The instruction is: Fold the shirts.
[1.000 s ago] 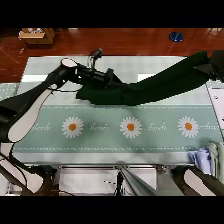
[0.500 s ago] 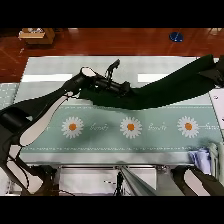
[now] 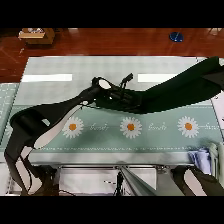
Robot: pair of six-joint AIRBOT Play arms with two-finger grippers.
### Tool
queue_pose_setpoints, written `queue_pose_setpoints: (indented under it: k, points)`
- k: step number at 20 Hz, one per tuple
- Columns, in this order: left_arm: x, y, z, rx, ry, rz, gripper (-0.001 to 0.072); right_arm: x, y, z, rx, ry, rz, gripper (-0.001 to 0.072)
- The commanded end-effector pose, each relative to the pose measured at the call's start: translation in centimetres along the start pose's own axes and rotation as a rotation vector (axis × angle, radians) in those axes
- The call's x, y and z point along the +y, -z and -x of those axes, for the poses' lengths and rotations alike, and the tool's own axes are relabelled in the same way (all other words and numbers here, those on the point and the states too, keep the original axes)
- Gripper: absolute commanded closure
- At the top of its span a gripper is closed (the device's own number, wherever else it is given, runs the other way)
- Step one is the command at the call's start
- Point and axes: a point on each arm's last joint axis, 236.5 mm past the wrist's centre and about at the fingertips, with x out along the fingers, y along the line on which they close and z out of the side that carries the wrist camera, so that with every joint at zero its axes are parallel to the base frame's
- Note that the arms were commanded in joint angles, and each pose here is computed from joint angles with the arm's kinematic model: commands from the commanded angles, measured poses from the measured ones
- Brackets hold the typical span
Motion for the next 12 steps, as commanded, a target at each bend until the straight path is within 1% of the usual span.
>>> queue_pose_setpoints:
  k: [1, 5, 7, 8, 10, 12]
  points:
    - [-0.6, 0.2, -2.3, -0.041, -0.014, -0.003, 0.0691, 0.8, 0.8, 0.7, 0.004, -0.013, -0.003, 0.0684]
    - [-2.5, -0.3, -3.8, -0.098, 0.021, 0.007, 0.0691, 0.8, 1.1, 1.2, -0.001, -0.001, 0.008, 0.0684]
    - [-2.1, -1.3, -2.7, -0.116, 0.011, -0.01, 0.0693, -0.2, 0.9, 1.2, -0.009, 0.038, 0.011, 0.0684]
    - [-1.6, -2.1, -1.4, -0.132, -0.014, -0.034, 0.0694, -0.8, 0.8, 1.2, -0.011, 0.064, 0.014, 0.0684]
    - [0.6, -4.1, 3.2, -0.167, -0.141, -0.074, 0.0695, -2.2, 0.6, 1.3, -0.017, 0.122, 0.039, 0.0685]
    - [2.8, -6.1, 9.9, -0.212, -0.3, -0.122, 0.0695, -3.3, 0.2, 1.0, -0.009, 0.16, 0.087, 0.0685]
